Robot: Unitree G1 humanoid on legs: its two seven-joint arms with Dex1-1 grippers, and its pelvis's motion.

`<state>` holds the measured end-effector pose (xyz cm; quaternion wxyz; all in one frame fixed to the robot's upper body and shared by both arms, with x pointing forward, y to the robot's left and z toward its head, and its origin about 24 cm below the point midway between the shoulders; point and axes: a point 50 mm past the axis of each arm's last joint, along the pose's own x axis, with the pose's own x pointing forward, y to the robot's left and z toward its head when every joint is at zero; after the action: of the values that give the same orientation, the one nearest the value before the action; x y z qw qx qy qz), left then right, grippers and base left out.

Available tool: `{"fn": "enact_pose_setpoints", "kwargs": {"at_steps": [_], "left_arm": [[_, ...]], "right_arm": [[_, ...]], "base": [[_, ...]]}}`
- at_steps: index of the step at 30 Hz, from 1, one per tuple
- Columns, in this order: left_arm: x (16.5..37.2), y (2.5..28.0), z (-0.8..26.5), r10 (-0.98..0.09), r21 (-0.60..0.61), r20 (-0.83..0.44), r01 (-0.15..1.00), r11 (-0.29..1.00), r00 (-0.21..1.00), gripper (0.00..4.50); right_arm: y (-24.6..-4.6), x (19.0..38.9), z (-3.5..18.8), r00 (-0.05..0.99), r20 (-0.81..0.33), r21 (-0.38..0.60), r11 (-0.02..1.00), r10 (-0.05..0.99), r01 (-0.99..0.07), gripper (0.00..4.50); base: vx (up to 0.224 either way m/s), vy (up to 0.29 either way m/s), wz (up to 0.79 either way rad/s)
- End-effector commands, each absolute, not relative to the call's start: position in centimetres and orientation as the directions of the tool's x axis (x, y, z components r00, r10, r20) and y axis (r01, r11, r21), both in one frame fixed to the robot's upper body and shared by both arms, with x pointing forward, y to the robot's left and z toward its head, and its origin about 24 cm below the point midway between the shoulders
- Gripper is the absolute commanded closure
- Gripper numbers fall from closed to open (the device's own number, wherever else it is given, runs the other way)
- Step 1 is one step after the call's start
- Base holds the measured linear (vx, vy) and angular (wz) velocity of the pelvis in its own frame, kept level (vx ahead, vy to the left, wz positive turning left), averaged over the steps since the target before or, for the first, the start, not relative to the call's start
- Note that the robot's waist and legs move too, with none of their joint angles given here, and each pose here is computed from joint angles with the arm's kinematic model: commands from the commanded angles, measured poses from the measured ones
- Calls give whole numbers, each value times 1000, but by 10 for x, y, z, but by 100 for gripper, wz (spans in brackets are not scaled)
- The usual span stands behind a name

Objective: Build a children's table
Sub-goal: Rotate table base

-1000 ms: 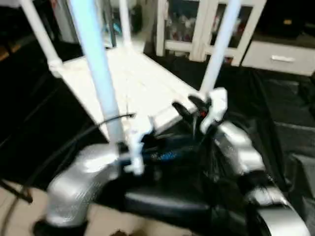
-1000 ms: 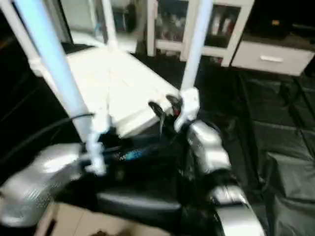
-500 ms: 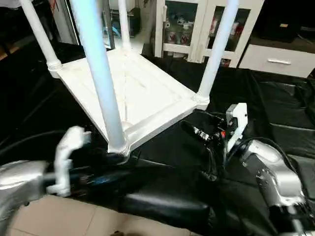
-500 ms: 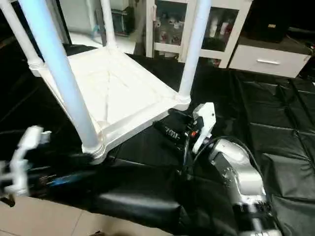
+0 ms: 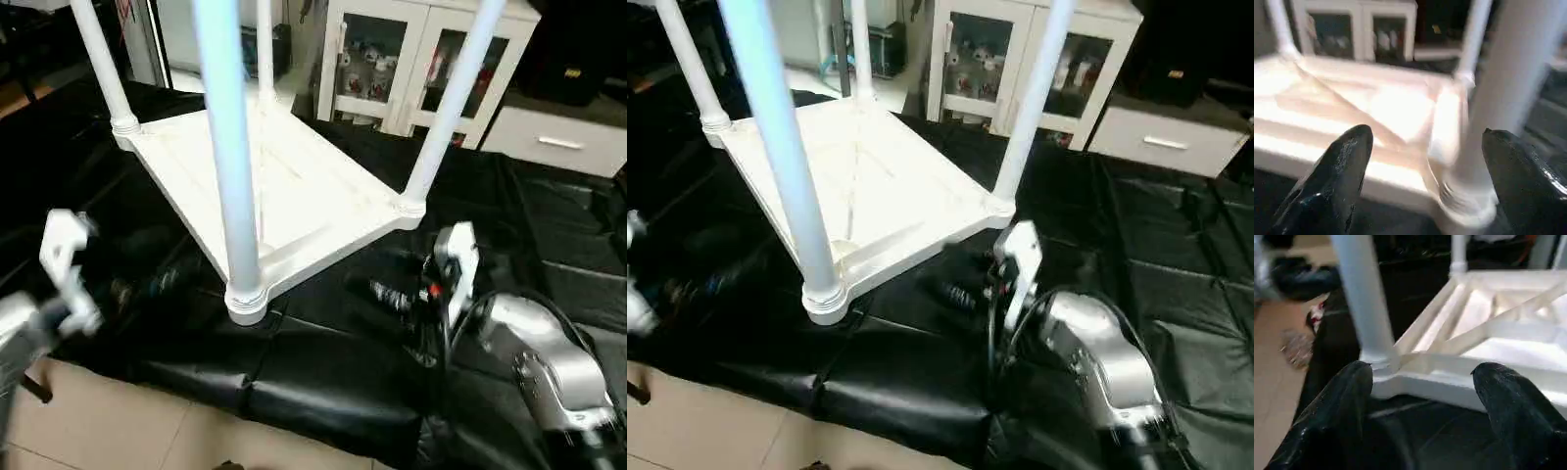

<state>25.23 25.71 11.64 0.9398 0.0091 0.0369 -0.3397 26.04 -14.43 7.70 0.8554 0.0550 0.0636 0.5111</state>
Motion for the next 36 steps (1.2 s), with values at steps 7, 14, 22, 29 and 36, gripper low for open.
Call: {"fn": "enact_pose_setpoints", "kwargs": {"at_steps": [7, 14, 22, 29, 36], "left_arm": [[283, 220, 99, -742, -18, -82, 743, 669, 666, 7], [316, 182, 94, -815, 12, -68, 817, 576, 575, 7], [334, 106, 104, -943, 21, -22, 943, 333, 333, 7], [343, 50, 99, -930, 105, -69, 930, 352, 360, 7], [343, 58, 83, -921, 165, -189, 936, 311, 340, 7]], "right_arm": [[-149, 256, 79, 465, -88, 132, 473, 881, -871, 84], [-148, 247, 79, 445, -94, 134, 454, 891, -881, 84], [-157, 248, 78, 498, -122, 99, 510, 859, -855, 84], [-154, 244, 76, 505, -137, 86, 518, 852, -851, 84], [-151, 247, 74, 540, -156, 54, 553, 827, -831, 84]], "base": [[0, 0, 0], [0, 0, 0], [0, 0, 0], [0, 0, 0], [0, 0, 0]]}}
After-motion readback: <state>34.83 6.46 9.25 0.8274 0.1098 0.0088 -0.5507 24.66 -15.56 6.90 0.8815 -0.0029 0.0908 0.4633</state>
